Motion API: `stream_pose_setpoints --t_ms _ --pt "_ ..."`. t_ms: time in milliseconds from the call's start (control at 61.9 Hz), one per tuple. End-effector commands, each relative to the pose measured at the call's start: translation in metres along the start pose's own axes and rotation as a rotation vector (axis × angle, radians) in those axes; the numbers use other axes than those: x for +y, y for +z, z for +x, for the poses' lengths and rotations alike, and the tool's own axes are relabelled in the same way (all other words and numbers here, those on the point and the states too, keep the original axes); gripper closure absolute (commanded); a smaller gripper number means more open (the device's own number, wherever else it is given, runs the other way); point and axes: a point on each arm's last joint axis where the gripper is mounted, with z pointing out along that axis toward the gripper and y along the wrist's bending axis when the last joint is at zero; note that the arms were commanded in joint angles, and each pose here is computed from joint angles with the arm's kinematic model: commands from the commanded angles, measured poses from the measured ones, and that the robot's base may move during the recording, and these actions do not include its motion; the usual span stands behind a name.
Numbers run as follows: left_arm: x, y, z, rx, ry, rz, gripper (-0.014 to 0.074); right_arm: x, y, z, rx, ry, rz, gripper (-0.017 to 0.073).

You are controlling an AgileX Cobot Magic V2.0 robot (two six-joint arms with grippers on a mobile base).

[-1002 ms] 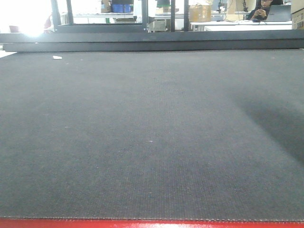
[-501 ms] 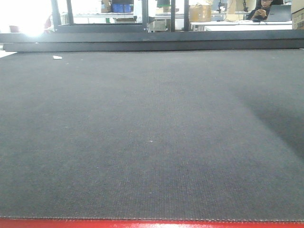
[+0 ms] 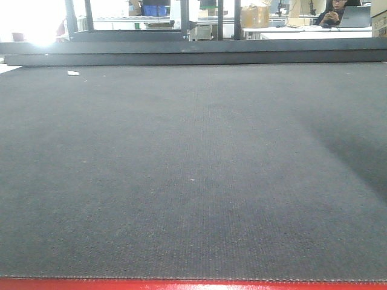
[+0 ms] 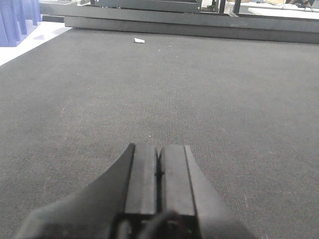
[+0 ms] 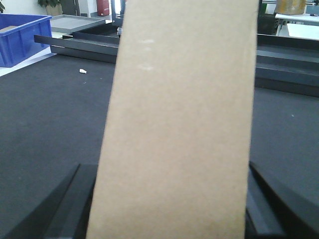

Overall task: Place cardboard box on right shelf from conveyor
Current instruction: 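Hold the box in the right gripper and turn away from the conveyor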

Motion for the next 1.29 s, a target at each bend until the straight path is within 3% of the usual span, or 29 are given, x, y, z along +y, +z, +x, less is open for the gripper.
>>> stream_pose_setpoints --t_ms 0,711,938,1277 --pt "0.0000 -0.0011 -0.0061 -0.094 -0.006 0.004 0.0710 0.0014 -0.0027 -0.0178 -0.129 -0.033 -0.013 0.0307" --pt "0.0010 0.0033 -0.0027 -0.034 -0.006 -0.013 0.0710 0.0013 -0.0031 -0.0178 -0.129 -0.033 -0.012 0.0307" --pt "0.0042 0.0002 -0.0049 -0.074 -0.007 -0.069 0.0710 0.0014 -0.0024 -0.0176 -0.125 -0.033 -0.012 0.0307" --pt "0.0043 -0.0013 -0.0066 -0.101 -0.006 -0.074 0.0710 0.0013 -0.0024 -0.0173 -0.122 -0.033 -0.011 0.0307"
